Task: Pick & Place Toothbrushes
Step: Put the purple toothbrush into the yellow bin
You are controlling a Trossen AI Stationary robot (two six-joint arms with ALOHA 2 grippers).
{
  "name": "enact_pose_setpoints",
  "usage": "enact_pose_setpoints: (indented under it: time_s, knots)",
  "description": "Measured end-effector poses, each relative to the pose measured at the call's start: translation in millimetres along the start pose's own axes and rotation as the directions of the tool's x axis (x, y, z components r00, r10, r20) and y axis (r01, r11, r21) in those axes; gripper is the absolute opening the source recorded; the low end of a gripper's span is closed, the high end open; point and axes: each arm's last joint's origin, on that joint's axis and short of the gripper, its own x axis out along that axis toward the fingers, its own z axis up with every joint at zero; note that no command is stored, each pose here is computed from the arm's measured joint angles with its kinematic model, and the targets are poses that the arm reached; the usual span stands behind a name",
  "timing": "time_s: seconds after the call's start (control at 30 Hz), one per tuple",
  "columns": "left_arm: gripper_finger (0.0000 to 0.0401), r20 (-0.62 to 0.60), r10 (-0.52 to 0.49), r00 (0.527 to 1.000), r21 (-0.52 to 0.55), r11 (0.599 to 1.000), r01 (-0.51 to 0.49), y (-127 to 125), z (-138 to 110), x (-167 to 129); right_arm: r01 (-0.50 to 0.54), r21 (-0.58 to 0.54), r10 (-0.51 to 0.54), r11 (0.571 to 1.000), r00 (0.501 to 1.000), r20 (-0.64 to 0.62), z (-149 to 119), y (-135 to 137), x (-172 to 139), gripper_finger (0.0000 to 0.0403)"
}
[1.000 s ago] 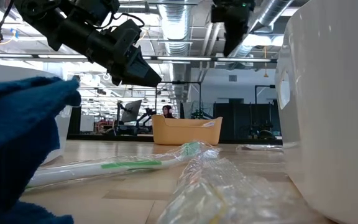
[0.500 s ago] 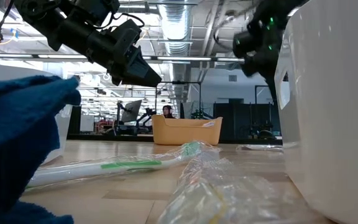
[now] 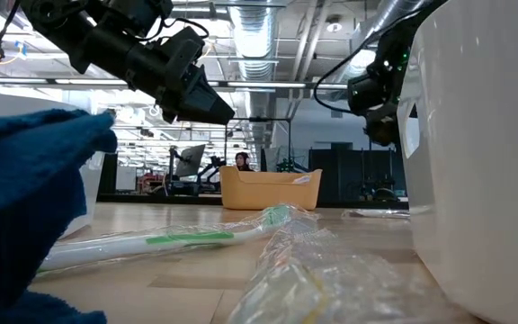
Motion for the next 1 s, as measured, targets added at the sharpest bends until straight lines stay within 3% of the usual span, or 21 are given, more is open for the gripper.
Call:
enact_pose_setpoints:
  time_s: [0.37,1.0]
  knots:
    - [0.0149,0.004,-0.001,1.0,0.004,1.0,0.001,-0.1,0.4,0.0,-0.068,0.029,0.068,0.997,0.998,-0.011,-5.5,9.5,25.6,0.0125]
    - [0.0149,0.006,-0.001,1.0,0.004,1.0,0.001,-0.1,0.6,-0.1,-0.052,-0.005,0.05,0.999,0.977,-0.21,17.7,19.0,87.9,0.0125]
